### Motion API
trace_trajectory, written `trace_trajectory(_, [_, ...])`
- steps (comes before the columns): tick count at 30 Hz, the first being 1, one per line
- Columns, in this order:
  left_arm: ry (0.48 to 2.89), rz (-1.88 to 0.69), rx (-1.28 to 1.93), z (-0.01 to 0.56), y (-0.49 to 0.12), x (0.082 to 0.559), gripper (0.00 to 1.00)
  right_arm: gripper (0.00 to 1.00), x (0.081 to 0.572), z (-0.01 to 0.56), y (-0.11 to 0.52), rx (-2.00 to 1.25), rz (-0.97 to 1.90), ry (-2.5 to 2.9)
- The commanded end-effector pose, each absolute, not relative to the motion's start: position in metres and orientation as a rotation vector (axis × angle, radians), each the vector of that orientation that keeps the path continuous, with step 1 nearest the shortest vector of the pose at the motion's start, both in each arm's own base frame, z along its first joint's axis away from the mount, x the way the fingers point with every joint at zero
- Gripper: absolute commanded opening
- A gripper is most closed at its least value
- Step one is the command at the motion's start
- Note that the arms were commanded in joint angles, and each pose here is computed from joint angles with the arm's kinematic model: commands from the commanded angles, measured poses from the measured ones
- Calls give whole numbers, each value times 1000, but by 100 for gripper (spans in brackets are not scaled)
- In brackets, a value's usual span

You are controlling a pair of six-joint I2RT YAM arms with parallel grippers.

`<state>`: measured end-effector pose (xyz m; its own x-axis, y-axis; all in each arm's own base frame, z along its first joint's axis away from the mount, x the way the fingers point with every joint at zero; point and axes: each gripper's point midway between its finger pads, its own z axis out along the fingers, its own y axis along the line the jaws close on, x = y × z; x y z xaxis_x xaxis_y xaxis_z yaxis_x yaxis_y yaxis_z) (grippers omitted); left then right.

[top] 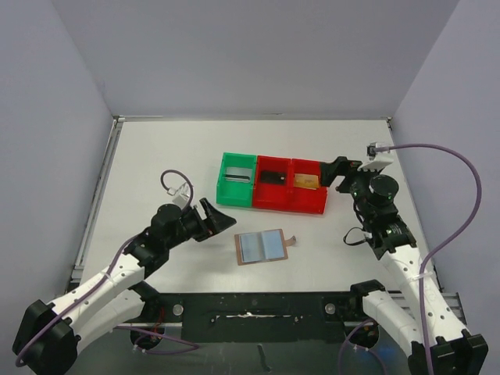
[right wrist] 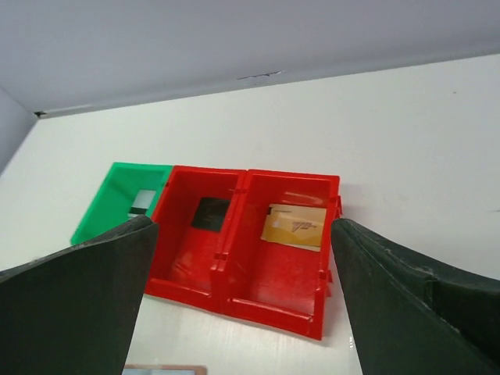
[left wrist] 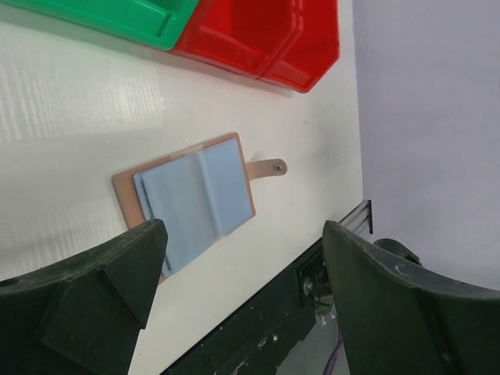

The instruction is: Take the credit cards out of the card holder

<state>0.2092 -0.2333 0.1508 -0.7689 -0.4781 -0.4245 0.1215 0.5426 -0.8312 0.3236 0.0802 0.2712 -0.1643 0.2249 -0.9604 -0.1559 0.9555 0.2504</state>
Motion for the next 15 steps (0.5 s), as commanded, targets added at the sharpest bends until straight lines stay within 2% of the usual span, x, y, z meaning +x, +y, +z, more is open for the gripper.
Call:
trace_trajectory(1, [2085, -1180, -338, 172, -225, 222, 80, 98, 307, 266, 92, 181, 510, 1733])
trace_trajectory(8, [2091, -1152, -376, 170, -217, 228, 80, 98, 274, 225, 152, 173, 967, 1837])
trace_trajectory(10, [2105, -1140, -374, 167, -216, 228, 77, 98, 265, 210, 166, 174, 1067, 1838])
trace_trajectory(15, [2128, -1132, -370, 163, -214, 229, 76, 98, 251, 175, 196, 124, 1050, 1956])
